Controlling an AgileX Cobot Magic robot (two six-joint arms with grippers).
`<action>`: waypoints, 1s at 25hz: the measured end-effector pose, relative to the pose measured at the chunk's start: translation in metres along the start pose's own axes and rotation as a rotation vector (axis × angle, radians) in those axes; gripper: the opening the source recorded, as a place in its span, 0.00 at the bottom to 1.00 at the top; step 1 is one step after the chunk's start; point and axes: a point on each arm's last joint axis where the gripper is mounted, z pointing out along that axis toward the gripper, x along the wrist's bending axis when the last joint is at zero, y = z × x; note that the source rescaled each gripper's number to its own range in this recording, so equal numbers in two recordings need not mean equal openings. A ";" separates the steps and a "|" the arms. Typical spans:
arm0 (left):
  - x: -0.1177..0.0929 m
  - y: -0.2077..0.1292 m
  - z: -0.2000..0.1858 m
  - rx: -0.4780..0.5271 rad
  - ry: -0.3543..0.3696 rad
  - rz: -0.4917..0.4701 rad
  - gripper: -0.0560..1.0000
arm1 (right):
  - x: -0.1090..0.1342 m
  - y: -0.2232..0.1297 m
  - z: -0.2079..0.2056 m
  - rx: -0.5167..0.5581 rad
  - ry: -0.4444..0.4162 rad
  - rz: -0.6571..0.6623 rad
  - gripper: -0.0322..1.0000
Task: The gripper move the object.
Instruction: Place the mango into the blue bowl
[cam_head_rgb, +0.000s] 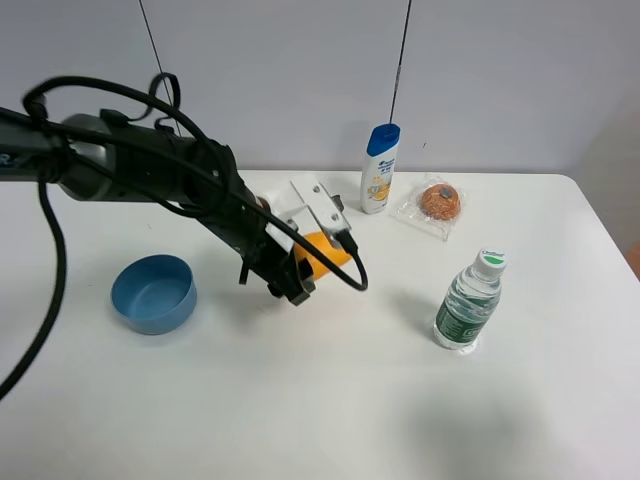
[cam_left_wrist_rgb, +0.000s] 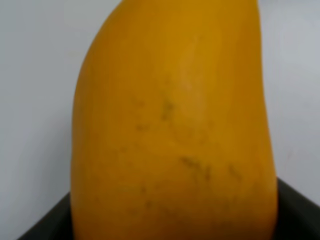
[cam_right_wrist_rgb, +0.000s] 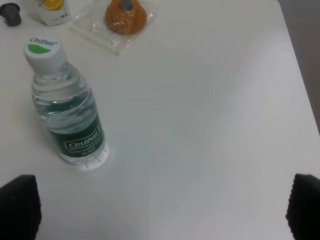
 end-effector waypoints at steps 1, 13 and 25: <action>0.007 0.000 -0.008 -0.015 0.017 -0.030 0.07 | 0.000 0.000 0.000 0.000 0.000 0.000 1.00; 0.095 -0.043 -0.128 -0.051 0.252 -0.478 0.07 | 0.000 0.000 0.000 0.000 0.000 0.000 1.00; 0.105 -0.096 -0.165 0.199 0.194 -0.792 0.07 | 0.000 0.000 0.000 0.000 0.000 0.000 1.00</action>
